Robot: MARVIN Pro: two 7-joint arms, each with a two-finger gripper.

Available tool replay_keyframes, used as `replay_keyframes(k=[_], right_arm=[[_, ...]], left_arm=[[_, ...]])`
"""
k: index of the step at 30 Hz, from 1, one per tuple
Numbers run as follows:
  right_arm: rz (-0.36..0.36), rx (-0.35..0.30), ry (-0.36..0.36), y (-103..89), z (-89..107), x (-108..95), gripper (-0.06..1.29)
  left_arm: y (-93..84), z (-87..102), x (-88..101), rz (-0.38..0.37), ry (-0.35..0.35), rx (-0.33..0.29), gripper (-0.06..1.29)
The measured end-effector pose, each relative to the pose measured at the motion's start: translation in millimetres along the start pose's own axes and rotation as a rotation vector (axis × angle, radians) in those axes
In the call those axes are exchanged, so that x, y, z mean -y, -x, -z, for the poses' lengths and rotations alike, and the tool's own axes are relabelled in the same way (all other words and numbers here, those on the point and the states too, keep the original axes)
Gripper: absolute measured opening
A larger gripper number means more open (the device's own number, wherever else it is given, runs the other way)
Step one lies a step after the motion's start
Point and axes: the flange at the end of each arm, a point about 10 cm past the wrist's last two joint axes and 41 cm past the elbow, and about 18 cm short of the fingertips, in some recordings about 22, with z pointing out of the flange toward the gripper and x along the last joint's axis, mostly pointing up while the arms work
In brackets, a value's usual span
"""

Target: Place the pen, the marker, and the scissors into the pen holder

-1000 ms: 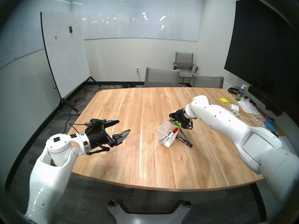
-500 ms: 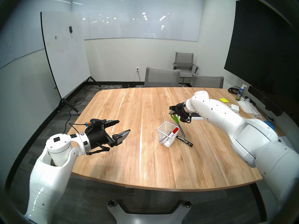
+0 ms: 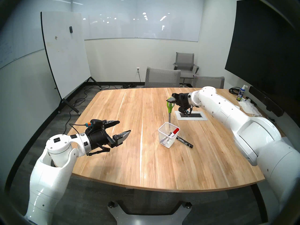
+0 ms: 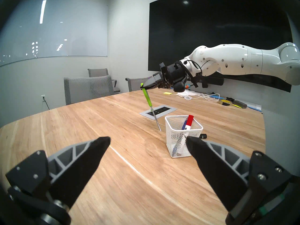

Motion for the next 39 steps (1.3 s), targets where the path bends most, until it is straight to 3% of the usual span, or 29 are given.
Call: replay_keyframes(k=[23,39], right_arm=[[-0.088,0.105,0.136,-15.1,19.2,13,-0.03],[-0.078,0.151,0.215,-9.0,33.6,-4,-0.03]], left_arm=[[-0.1,0.0,-0.1,0.000,0.000,0.000,1.27],[-0.1,0.0,0.0,0.000,0.000,0.000,1.27]])
